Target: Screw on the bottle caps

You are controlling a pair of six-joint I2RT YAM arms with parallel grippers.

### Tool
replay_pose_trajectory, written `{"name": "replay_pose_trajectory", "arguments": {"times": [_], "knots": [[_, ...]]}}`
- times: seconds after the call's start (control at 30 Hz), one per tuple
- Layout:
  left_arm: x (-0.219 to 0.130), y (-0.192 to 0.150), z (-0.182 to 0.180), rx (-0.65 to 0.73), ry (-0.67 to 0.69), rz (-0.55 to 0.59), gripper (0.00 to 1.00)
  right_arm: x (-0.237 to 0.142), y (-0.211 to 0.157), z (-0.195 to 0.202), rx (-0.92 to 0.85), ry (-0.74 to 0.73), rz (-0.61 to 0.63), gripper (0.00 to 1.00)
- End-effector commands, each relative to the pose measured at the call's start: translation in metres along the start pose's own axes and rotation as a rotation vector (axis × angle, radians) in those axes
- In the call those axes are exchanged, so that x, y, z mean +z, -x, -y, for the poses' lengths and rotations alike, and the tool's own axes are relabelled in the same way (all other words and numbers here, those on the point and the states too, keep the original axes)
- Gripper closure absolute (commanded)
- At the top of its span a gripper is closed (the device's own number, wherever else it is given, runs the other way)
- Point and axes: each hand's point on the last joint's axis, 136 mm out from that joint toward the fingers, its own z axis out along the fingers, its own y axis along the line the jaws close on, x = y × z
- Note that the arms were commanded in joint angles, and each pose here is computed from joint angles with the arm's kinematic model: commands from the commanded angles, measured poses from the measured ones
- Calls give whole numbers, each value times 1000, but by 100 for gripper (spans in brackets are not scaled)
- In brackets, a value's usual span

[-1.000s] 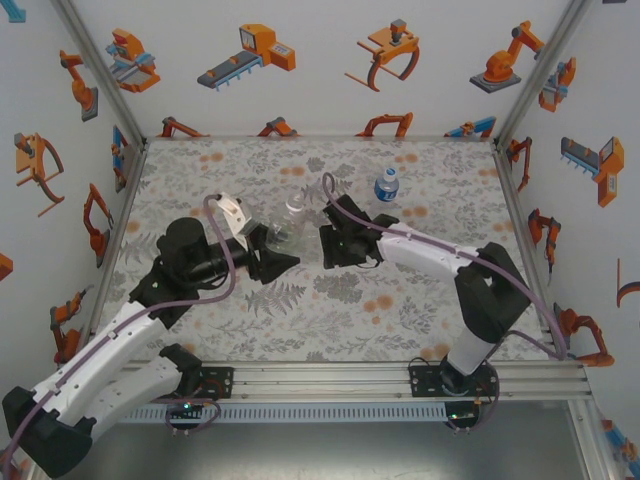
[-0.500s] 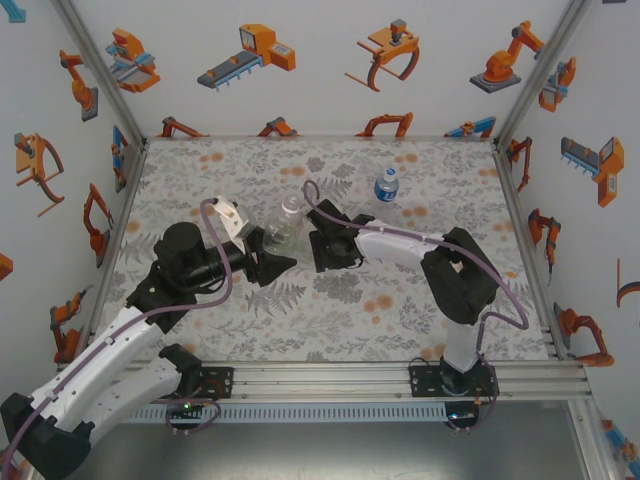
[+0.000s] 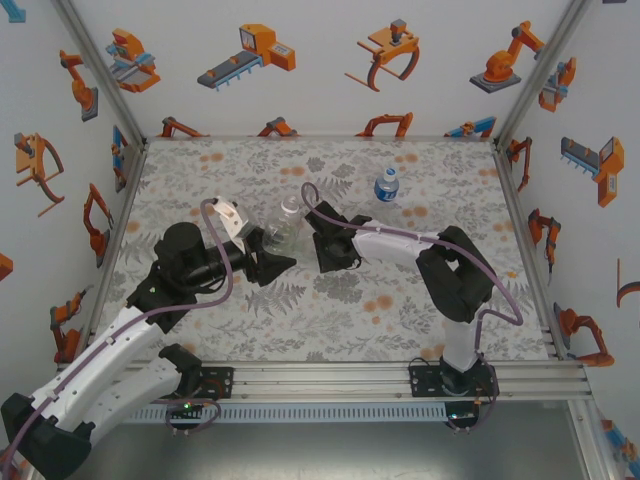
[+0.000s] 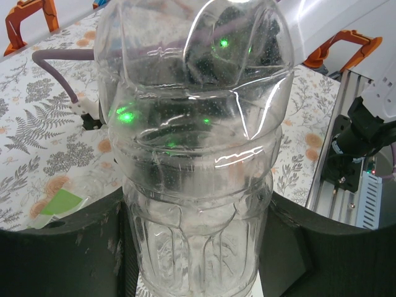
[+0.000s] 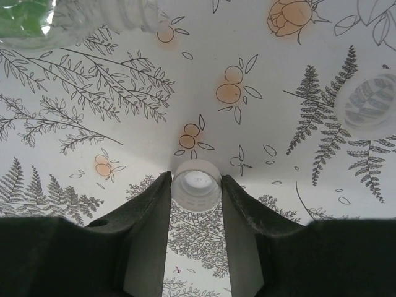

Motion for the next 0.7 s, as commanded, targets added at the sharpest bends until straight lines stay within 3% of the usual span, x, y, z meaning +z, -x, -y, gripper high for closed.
{"name": "replay_pose_trajectory", "arguments": {"times": [0.0,0.4,0.67], "knots": [[1,4,-3,19,5,20,100,-21,-6,11,2,-35,15,64],[22,4,-6,0,-46,4,100,-50,-75,54,104,-73,-31,64],[33,6,-9,-12,-65,5,100,-48,-92,63,149,-73,-35,63]]}}
